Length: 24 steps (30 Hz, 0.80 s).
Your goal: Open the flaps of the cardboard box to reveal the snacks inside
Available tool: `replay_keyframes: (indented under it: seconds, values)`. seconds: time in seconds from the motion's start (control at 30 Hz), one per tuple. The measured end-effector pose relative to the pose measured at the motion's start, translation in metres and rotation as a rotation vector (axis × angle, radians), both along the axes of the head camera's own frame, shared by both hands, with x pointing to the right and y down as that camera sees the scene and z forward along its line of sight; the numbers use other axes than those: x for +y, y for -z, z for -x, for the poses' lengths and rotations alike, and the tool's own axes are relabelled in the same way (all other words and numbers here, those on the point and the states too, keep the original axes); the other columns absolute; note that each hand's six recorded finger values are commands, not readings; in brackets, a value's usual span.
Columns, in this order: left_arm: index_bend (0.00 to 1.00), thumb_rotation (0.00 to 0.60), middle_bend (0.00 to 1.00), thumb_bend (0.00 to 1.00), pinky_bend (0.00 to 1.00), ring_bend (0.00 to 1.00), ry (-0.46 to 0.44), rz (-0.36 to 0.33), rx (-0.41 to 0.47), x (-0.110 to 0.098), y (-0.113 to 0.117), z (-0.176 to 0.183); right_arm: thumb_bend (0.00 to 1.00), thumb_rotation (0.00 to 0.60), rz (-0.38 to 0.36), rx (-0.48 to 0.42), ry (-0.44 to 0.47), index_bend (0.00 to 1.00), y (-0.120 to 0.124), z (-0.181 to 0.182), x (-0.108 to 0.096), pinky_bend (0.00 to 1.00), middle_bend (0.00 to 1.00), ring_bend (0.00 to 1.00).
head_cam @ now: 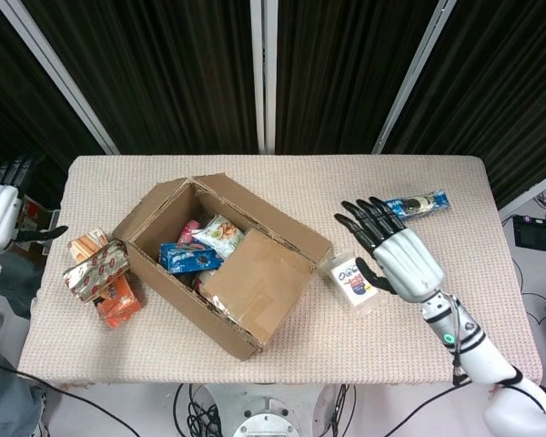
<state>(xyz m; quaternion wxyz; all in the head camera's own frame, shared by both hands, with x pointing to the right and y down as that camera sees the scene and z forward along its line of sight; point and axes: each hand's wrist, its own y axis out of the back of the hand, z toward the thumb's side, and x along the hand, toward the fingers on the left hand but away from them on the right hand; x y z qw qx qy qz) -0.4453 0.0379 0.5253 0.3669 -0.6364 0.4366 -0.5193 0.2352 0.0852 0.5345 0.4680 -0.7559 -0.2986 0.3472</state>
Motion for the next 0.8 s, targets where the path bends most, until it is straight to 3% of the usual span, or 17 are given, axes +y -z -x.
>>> replay_keyframes:
  seconds: [0.13, 0.2, 0.5, 0.8]
  values:
    - [0.09, 0.555, 0.08, 0.00, 0.16, 0.04, 0.025, 0.106, -0.049, 0.035, 0.005, 0.033, 0.64, 0.600, 0.078, 0.051, 0.099, 0.01, -0.008, 0.039, -0.008, 0.00, 0.03, 0.00]
    - [0.09, 0.547, 0.08, 0.00, 0.16, 0.04, 0.033, 0.125, -0.057, 0.045, 0.006, 0.041, 0.66, 0.600, 0.110, 0.066, 0.141, 0.02, -0.009, 0.060, -0.013, 0.00, 0.05, 0.00]
    - [0.09, 0.507, 0.10, 0.00, 0.16, 0.05, 0.018, 0.124, -0.038, 0.077, 0.013, 0.051, 0.75, 0.600, 0.243, 0.125, 0.258, 0.09, -0.022, 0.138, -0.025, 0.00, 0.10, 0.00]
    - [0.09, 0.483, 0.11, 0.00, 0.16, 0.05, -0.008, 0.135, -0.008, 0.096, 0.008, 0.046, 0.78, 0.600, 0.390, 0.247, 0.271, 0.11, -0.053, 0.196, -0.022, 0.00, 0.13, 0.00]
